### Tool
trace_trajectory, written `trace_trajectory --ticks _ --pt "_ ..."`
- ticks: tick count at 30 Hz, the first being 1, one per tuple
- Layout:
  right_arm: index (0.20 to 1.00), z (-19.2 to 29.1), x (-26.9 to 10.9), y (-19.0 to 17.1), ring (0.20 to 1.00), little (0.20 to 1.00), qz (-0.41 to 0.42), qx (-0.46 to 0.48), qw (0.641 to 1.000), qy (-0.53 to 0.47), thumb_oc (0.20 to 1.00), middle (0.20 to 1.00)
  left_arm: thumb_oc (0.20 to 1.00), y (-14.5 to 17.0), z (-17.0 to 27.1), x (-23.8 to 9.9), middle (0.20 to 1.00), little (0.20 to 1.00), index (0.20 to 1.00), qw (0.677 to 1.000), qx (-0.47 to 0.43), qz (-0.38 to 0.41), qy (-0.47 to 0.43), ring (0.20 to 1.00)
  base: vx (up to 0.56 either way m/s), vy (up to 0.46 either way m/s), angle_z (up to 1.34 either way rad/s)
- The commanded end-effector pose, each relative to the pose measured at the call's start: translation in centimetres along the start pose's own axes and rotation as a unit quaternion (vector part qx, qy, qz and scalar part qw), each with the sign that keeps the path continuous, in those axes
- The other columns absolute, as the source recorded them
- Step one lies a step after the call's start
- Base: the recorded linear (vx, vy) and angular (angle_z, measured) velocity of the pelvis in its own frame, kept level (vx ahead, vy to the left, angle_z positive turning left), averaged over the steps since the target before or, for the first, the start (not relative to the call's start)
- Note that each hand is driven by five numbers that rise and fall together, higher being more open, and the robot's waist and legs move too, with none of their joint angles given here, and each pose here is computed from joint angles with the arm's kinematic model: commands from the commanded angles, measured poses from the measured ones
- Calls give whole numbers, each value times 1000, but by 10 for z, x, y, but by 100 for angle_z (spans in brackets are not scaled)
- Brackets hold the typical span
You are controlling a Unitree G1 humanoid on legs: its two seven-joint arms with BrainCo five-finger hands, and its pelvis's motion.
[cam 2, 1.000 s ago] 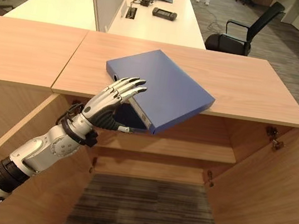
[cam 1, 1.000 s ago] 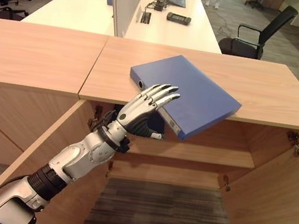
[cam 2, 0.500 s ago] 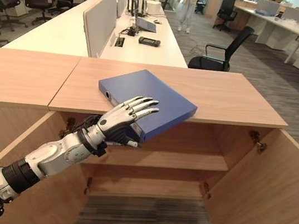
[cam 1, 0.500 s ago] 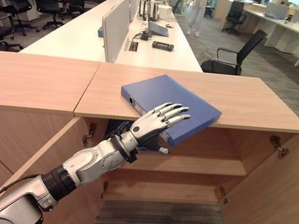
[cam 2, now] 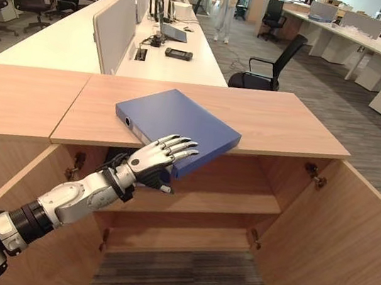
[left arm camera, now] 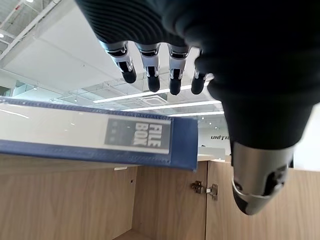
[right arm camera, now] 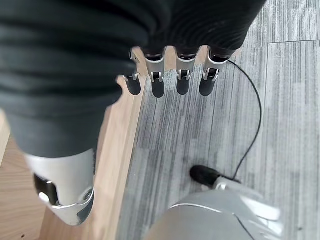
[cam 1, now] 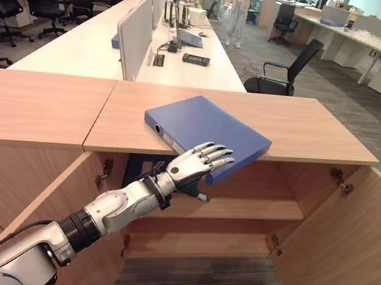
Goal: Put the empty folder in the office cabinet
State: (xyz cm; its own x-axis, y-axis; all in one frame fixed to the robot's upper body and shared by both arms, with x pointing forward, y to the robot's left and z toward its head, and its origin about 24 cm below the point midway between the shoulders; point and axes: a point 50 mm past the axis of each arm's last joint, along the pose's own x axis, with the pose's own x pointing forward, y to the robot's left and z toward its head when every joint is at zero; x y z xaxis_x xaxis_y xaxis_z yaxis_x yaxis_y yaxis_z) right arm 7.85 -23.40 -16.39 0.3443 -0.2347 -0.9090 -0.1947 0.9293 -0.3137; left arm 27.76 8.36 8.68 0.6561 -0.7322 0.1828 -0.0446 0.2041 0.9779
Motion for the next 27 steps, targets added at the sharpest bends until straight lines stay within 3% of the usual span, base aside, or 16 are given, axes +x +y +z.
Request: trace_trajectory --ticks 1,9,27 --pt "1000 14 3 -13 1000 1000 -21 -22 999 -10 1000 1000 1000 49 -15 35 1000 1000 1000 994 86 70 -17 1000 0 0 0" --pt "1000 12 3 -15 1000 1000 -21 -24 999 -6 1000 1000 1000 53 -26 38 1000 1000 1000 990 117 75 0 1000 4 2 -1" --pt "1000 2 1 -19 1000 1000 -27 -28 999 1 1000 1000 1000 22 -55 27 1000 1000 1000 988 124 19 84 1000 3 -2 -2"
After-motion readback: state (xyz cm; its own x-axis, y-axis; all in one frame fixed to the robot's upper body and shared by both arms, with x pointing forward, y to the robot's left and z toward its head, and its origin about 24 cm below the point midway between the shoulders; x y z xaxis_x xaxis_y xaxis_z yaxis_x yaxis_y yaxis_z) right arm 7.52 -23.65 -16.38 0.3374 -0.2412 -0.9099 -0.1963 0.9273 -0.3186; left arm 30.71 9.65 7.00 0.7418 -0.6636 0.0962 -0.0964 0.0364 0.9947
